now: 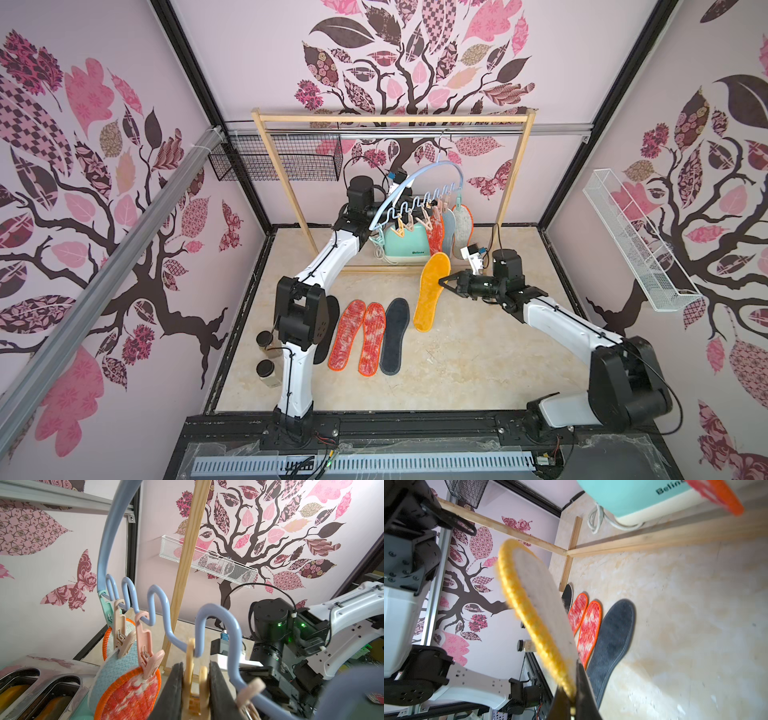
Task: Take the shoe insoles off the hanger
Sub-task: Place the insole at the center of the board.
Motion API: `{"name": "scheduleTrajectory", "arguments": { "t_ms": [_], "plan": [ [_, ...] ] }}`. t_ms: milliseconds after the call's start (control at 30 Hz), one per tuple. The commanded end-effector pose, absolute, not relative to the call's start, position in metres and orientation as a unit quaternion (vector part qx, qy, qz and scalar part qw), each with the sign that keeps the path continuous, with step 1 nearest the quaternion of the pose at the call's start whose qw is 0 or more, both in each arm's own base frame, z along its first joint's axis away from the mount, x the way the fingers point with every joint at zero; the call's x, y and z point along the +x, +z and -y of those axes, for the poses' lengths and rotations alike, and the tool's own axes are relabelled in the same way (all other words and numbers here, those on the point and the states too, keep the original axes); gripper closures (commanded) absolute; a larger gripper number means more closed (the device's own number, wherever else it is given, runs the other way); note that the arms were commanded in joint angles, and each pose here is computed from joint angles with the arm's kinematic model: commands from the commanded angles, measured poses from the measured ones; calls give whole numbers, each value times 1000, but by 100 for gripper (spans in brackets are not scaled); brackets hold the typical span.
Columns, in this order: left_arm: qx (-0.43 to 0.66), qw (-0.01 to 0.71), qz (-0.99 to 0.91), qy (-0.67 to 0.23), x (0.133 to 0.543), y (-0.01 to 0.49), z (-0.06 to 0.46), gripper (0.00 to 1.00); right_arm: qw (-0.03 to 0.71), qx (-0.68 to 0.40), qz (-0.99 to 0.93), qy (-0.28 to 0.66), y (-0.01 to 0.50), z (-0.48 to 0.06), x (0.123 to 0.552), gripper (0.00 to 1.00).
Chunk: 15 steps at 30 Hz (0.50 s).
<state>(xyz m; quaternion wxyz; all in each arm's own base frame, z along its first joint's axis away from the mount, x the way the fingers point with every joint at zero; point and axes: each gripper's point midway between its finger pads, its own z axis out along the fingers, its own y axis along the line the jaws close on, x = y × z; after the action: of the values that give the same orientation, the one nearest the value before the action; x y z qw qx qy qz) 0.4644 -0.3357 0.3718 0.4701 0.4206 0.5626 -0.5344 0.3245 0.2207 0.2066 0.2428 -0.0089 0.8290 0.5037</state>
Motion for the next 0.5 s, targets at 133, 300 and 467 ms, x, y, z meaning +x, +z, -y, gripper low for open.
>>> {"name": "scheduleTrajectory", "arguments": {
  "t_ms": [133, 300, 467],
  "plan": [
    [424, 481, -557, -528, 462, 378, 329, 91, 136, 30, -863, 485, 169, -207, 258, 100],
    [421, 475, -564, -528, 460, 370, 327, 91, 91, 46, -877, 469, 133, -210, 243, 100],
    [423, 476, -562, -527, 459, 372, 327, 91, 50, 37, -886, 460, 108, -229, 245, 100]
  ]
}}
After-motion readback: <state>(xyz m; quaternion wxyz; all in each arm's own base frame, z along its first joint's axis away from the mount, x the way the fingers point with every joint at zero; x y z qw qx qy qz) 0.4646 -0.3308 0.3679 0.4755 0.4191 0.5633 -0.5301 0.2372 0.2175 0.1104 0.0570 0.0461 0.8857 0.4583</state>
